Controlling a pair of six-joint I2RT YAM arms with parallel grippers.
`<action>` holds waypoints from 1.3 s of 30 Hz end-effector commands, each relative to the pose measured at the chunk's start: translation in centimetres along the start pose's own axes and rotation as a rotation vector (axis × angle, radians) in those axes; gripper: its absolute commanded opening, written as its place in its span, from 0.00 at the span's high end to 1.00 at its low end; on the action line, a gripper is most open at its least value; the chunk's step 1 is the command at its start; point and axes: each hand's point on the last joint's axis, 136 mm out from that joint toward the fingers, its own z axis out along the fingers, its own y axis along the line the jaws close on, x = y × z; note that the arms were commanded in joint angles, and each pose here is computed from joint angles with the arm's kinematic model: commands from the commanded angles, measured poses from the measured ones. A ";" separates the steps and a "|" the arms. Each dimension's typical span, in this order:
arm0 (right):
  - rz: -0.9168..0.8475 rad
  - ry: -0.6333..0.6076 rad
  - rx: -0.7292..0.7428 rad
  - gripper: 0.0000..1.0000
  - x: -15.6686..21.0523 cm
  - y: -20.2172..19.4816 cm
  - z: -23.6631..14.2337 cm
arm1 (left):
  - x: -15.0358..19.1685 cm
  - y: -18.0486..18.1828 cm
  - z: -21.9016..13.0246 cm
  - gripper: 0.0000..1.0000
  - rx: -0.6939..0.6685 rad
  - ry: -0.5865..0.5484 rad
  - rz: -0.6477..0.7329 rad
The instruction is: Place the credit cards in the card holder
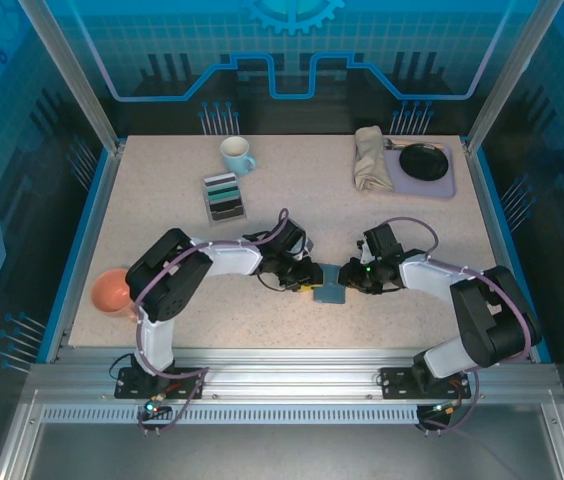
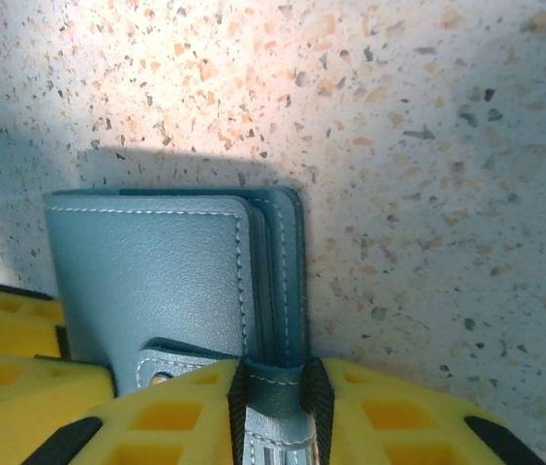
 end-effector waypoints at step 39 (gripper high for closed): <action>-0.164 -0.028 0.535 0.67 1.3 -4.2 -2.3 | -0.1 -2.0 -5.7 1.00 0.162 -0.104 -0.008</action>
